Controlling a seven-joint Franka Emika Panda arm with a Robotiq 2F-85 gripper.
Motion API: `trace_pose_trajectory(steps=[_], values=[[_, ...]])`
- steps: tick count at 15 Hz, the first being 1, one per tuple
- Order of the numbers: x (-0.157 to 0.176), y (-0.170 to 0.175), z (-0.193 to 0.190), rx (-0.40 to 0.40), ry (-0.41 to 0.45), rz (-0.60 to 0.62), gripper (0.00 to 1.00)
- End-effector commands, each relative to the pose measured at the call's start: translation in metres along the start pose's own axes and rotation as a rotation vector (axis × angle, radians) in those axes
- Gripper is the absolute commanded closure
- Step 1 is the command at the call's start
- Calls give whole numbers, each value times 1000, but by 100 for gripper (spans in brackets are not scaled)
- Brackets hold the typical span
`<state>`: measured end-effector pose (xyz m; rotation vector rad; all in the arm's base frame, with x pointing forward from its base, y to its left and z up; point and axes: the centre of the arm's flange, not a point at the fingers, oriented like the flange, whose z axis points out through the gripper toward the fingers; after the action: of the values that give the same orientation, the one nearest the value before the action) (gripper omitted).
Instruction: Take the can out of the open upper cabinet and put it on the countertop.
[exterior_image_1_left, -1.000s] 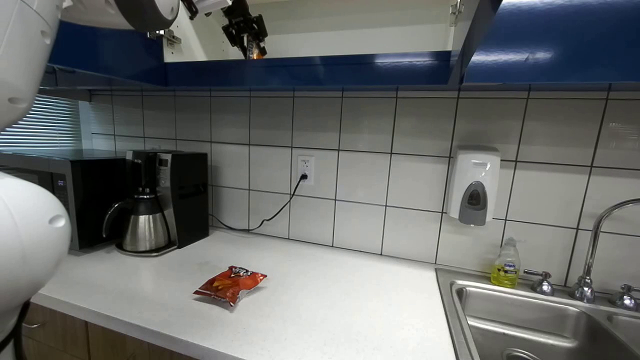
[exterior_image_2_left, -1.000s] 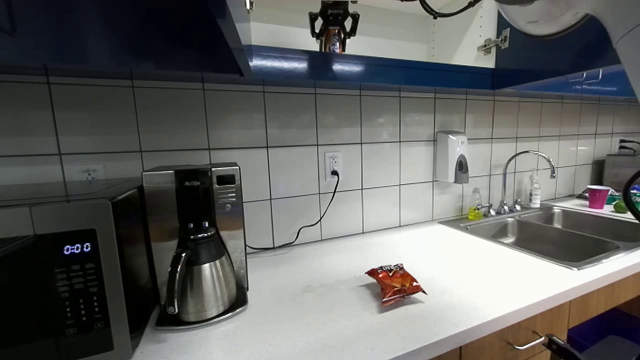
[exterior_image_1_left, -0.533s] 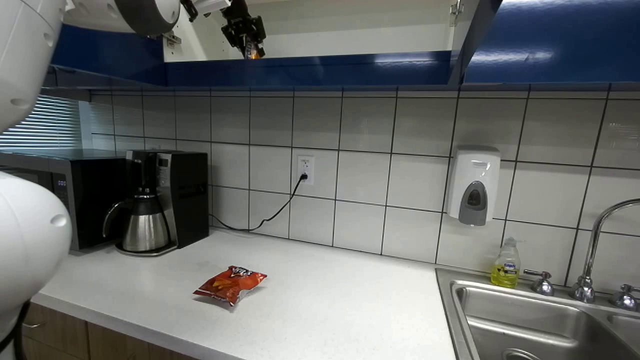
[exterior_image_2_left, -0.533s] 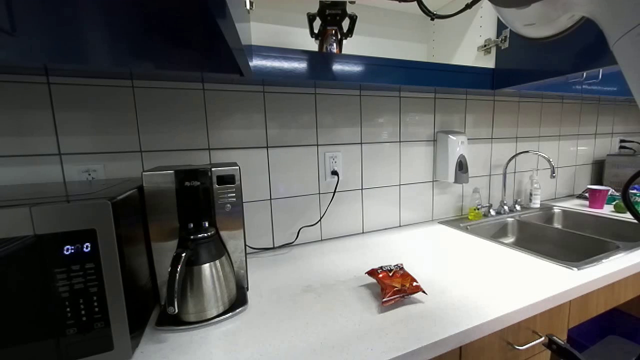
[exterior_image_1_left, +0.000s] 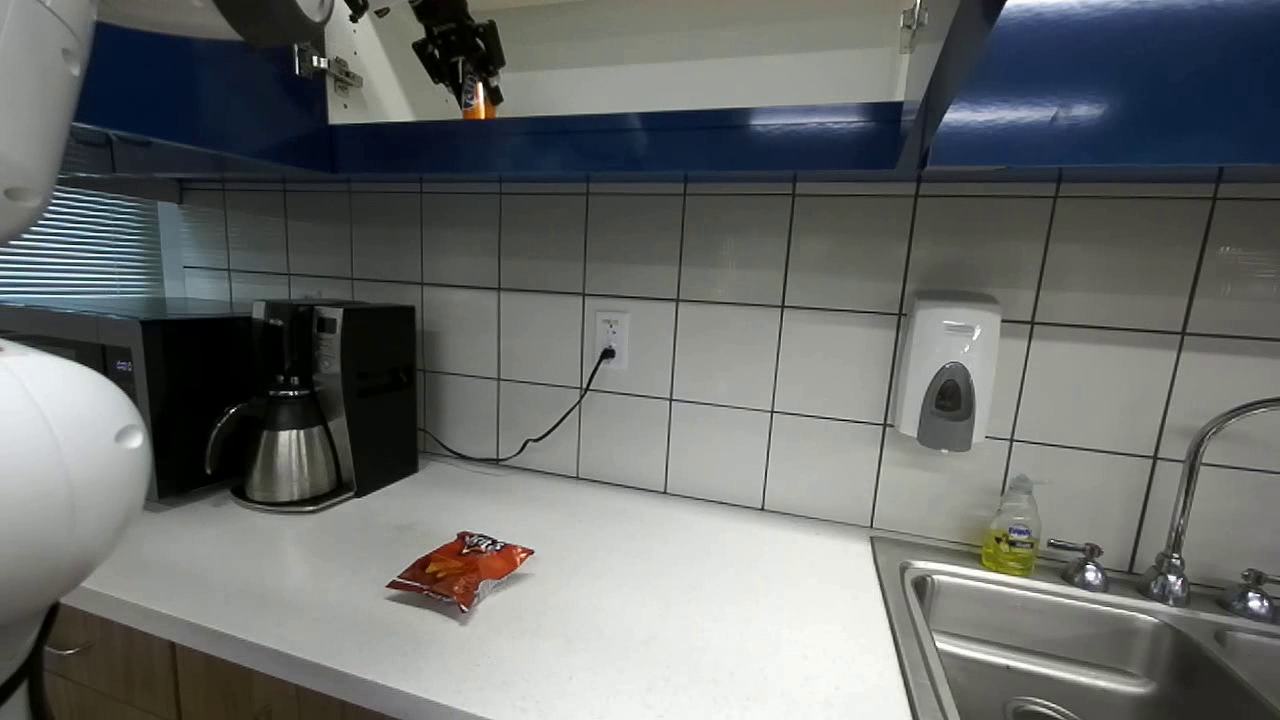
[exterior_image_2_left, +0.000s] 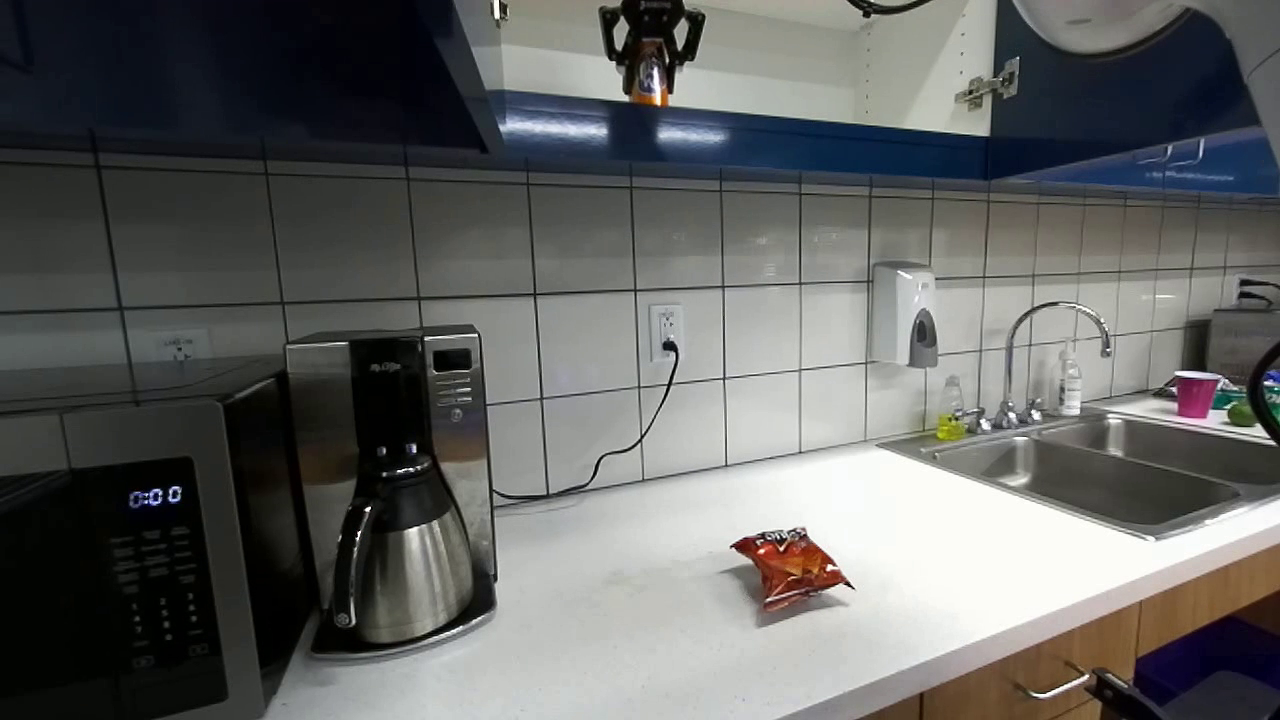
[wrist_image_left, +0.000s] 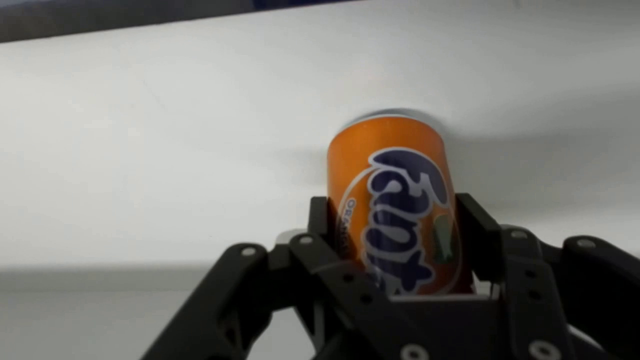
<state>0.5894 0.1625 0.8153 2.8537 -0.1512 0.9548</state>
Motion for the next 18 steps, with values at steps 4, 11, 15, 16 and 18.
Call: trace_pose_trajectory(steps=[4,11,15,16,18], values=[[-49,20,-48,23,-10,10,62],[-94,44,-83,55,-55,20,62],[-122,61,-88,43,-99,34,62],[-130,65,-86,35,-111,36,62],[-145,73,-84,20,-136,38,62]])
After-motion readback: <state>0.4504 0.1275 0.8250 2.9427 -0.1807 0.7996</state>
